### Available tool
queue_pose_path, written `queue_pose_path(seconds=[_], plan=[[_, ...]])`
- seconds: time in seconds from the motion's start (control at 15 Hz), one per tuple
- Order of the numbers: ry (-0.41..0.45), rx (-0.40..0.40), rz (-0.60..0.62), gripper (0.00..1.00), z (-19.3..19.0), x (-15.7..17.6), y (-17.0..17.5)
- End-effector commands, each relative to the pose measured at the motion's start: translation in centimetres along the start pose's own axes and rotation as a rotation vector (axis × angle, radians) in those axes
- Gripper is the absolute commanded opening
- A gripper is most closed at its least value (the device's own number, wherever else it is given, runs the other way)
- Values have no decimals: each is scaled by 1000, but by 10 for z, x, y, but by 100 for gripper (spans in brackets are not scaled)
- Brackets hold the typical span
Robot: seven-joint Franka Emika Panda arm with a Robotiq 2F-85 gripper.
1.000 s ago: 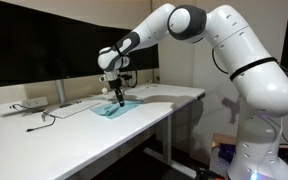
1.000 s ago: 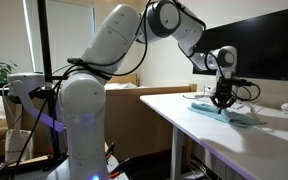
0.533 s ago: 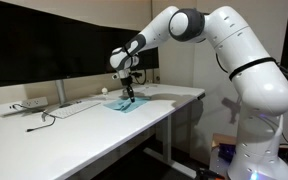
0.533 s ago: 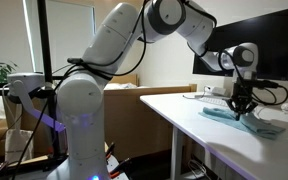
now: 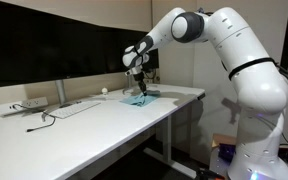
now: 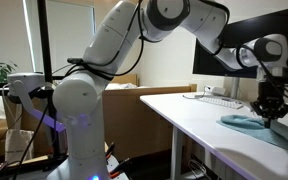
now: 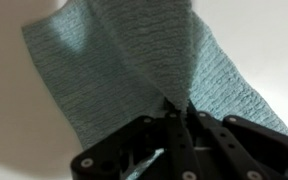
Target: Slide the towel across the table.
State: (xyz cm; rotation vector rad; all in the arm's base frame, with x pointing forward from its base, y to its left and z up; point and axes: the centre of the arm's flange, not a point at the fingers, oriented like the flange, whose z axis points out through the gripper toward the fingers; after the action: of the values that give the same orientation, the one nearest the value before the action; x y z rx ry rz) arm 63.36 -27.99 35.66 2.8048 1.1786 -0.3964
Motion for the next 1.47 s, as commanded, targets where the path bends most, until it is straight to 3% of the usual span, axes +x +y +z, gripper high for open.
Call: queue_pose_path(seconds=[0.0,0.47,1.07,1.4], plan=[[-60,-8,-65,9,-2,-40,11],[-122,17,-154,9,32,-100,56],[-146,-138,-141,9,31,-185,135],[-152,-138,-80,9,44,-237,160]])
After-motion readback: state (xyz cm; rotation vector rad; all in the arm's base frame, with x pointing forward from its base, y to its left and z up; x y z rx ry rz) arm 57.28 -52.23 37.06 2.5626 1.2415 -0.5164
